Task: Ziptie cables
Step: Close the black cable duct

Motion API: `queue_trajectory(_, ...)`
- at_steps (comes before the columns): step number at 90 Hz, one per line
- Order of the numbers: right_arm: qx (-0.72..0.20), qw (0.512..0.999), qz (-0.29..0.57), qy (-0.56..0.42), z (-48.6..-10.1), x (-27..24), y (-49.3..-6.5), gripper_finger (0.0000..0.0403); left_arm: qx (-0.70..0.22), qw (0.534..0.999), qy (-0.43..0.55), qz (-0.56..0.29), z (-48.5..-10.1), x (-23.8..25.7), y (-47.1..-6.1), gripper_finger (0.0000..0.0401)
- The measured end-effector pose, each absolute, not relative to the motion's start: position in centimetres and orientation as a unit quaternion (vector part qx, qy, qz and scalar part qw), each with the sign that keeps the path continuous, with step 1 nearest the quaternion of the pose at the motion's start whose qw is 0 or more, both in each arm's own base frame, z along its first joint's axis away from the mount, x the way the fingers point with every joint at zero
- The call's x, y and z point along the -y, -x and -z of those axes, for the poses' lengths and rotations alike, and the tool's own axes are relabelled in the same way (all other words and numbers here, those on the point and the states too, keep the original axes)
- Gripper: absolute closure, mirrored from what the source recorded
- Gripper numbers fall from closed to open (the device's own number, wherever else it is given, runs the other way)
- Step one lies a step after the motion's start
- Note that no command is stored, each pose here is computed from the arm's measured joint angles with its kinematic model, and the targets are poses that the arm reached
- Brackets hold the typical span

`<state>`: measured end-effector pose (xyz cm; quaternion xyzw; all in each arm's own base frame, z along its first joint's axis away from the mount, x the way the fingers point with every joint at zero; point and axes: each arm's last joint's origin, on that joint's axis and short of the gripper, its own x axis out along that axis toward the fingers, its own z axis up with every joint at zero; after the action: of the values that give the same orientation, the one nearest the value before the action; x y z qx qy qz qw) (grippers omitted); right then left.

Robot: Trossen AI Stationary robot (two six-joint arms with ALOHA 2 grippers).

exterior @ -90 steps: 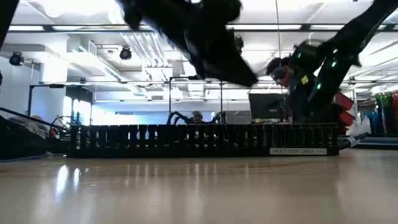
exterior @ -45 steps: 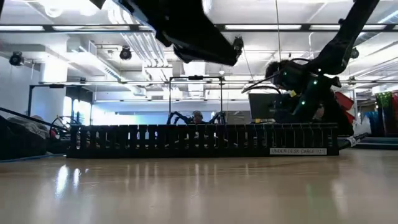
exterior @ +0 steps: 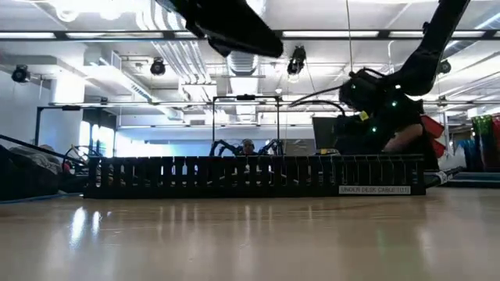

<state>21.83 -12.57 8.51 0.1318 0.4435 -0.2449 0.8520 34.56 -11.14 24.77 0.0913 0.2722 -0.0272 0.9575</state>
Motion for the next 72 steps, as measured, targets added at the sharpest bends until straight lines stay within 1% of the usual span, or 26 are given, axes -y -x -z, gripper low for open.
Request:
queue_trajectory(13,-0.439,0.881,0.153,-0.090,-8.7,9.9,-23.4,0.0133,-0.269,0.959,-0.087,0.025,-25.2,11.2,-34.2,0.0326)
queue_trajectory(20,-0.431,0.894,0.103,-0.071,-8.8,8.7,-24.1,0.0124,-0.273,0.958,-0.088,0.025,-25.2,11.2,-34.1,0.0326)
queue_trajectory(30,-0.411,0.908,0.067,-0.044,-8.9,7.6,-24.8,0.0121,-0.280,0.956,-0.091,0.025,-25.1,11.2,-34.1,0.0326)
queue_trajectory(41,-0.369,0.927,0.062,-0.034,-8.5,7.6,-25.8,0.0113,-0.276,0.956,-0.100,0.008,-24.7,11.1,-34.1,0.0326)
queue_trajectory(55,-0.341,0.939,0.047,-0.020,-6.7,7.8,-26.6,0.0103,-0.261,0.958,-0.118,-0.014,-23.6,10.8,-33.7,0.0326)
queue_trajectory(72,-0.313,0.949,0.030,-0.018,-4.9,8.2,-27.3,0.0109,-0.267,0.956,-0.121,-0.016,-22.7,10.6,-33.2,0.0326)
